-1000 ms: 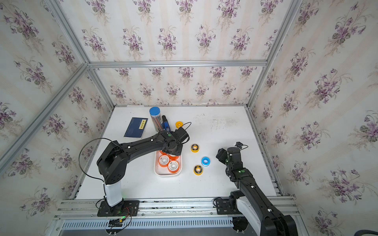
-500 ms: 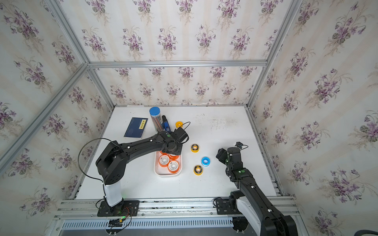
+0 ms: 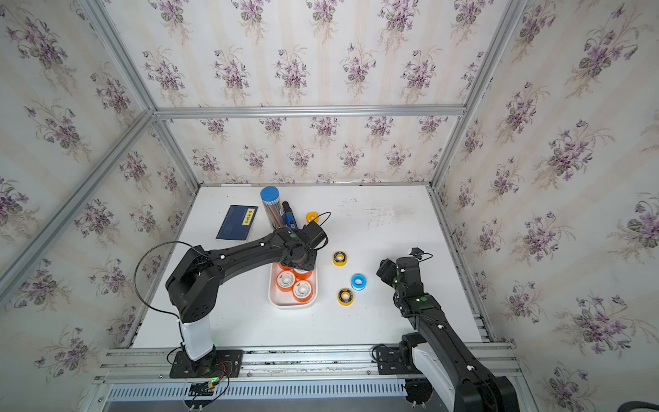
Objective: Put the sealing tape into the storage box
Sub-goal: Adjust the sealing tape in the storage box.
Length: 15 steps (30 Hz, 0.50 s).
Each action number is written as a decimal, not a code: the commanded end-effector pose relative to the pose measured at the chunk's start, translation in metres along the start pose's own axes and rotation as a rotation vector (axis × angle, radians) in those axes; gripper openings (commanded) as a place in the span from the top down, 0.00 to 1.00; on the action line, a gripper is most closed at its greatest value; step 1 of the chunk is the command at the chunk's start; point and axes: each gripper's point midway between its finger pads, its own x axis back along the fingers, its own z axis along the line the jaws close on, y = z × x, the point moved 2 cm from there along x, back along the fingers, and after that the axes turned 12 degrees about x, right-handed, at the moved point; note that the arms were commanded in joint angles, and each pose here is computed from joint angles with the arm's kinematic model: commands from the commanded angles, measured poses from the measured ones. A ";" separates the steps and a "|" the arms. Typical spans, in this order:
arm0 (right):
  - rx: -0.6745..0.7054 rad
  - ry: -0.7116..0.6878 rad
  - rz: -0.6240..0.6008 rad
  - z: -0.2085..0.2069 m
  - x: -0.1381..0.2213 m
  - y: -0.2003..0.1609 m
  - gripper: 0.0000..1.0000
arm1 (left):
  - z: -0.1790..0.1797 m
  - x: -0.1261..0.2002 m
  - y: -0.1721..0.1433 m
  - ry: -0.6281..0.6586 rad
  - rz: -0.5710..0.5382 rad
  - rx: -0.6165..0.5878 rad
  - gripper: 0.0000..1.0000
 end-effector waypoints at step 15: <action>0.025 0.031 0.031 0.010 -0.005 0.004 0.18 | 0.014 0.083 0.007 -0.083 -0.064 -0.060 0.54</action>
